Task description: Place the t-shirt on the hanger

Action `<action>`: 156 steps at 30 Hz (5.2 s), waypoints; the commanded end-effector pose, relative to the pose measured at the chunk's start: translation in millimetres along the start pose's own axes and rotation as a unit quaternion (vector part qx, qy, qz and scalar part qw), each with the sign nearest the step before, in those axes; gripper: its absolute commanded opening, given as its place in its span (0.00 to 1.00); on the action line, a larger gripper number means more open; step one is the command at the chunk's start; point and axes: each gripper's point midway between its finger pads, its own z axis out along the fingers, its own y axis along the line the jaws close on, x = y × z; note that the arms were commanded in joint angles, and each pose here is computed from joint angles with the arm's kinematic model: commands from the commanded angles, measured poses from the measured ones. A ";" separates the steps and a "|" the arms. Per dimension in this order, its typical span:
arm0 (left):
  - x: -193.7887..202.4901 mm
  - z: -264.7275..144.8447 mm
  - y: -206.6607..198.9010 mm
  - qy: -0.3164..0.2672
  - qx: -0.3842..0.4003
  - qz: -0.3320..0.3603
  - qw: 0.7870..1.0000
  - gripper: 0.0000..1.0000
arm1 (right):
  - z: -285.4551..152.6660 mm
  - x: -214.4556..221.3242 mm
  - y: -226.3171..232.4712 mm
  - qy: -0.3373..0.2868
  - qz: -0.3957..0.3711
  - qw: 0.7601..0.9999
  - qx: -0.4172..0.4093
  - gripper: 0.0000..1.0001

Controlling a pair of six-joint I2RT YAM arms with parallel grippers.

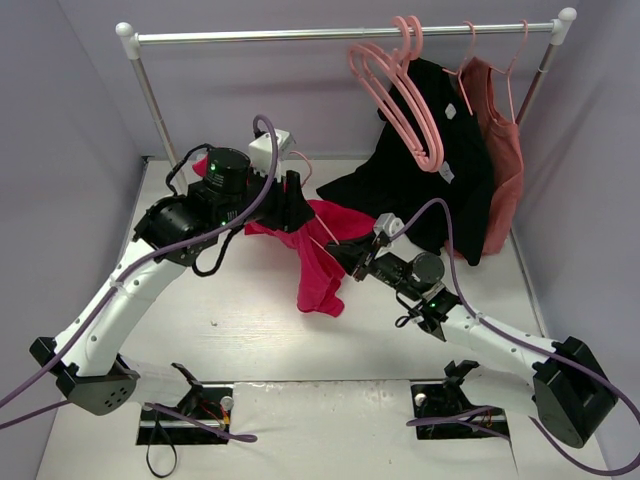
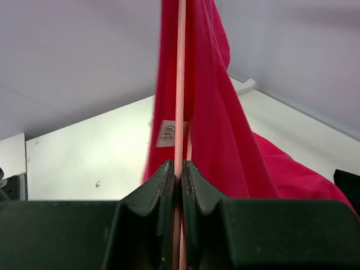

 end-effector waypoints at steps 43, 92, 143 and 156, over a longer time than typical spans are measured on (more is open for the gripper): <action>-3.1 -38.2 83.3 0.032 0.168 0.232 0.958 0.51 | 10.9 -33.9 22.9 -0.039 -0.010 0.994 -0.098 0.00; 45.1 -5.6 76.7 0.000 0.229 0.164 0.960 0.00 | 33.4 -43.7 -0.6 0.008 0.002 0.999 -0.052 0.34; 103.3 -43.2 66.7 -0.101 0.033 0.214 0.971 0.00 | 15.3 140.6 -20.4 0.216 0.377 0.884 0.176 0.48; 106.1 -41.2 66.5 -0.101 0.036 0.208 0.972 0.00 | 19.4 160.8 -0.4 0.248 0.383 0.881 0.123 0.44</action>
